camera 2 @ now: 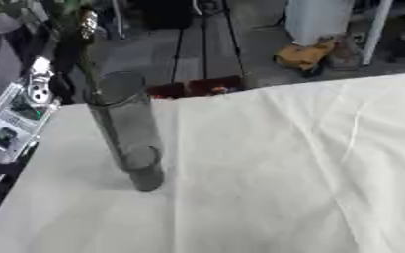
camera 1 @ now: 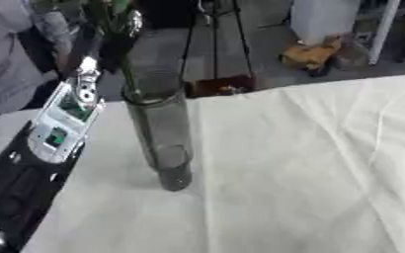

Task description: Arrange flowers into the vase.

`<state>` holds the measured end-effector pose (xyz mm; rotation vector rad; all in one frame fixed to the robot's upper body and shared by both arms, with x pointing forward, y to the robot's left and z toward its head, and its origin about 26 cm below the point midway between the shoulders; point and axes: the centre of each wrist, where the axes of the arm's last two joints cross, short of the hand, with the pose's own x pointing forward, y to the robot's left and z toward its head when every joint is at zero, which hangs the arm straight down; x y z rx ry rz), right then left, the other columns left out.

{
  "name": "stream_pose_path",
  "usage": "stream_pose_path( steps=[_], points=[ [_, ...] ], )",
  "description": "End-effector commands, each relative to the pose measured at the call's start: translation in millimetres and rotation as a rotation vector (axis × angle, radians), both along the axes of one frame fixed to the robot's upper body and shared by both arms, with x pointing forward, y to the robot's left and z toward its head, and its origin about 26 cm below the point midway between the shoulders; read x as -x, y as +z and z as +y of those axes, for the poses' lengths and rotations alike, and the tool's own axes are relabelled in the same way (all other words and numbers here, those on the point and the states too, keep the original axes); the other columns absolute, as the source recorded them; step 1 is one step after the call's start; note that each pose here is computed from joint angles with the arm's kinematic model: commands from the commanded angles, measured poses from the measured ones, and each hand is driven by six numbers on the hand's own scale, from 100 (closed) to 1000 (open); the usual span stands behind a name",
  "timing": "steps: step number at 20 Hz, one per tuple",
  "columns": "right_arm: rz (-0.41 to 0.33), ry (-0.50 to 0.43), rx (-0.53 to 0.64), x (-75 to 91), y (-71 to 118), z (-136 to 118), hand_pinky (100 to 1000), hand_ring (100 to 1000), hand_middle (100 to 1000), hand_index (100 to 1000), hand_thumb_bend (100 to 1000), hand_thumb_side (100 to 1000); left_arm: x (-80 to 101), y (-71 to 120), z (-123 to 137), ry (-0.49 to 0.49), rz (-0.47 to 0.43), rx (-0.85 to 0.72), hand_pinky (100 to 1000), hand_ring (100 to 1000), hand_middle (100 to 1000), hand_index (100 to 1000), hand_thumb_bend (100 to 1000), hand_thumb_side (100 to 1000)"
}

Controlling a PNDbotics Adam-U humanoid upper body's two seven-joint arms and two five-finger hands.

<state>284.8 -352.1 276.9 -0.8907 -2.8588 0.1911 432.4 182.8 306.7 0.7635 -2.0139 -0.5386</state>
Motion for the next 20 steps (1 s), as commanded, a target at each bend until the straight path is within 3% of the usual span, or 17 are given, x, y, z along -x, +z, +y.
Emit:
stream_pose_path(
  steps=[1,6,7,12,20],
  points=[
    [-0.030,-0.012,0.019,4.4,8.6,-1.4,897,1000,821,899,100,1000,3.0,12.8,9.8,0.014,-0.027,-0.052,338,668,751,765,100,1000],
    [-0.030,-0.013,0.019,4.4,8.5,-1.5,897,1000,821,899,100,1000,3.6,13.2,10.8,0.015,-0.023,-0.068,338,668,751,765,100,1000],
    [-0.030,-0.013,0.018,4.5,8.6,-1.5,897,1000,821,899,100,1000,3.8,12.2,11.3,0.014,-0.021,-0.075,344,671,753,808,100,1000],
    [-0.034,-0.012,0.013,4.4,9.1,-1.4,897,1000,821,899,100,1000,6.6,9.4,12.4,0.006,-0.015,-0.091,343,664,743,853,100,1000],
    [-0.035,-0.013,0.007,4.2,8.9,-1.1,897,1000,821,899,100,1000,10.4,9.9,11.2,-0.012,-0.032,-0.009,328,649,757,889,100,1000]
  ],
)
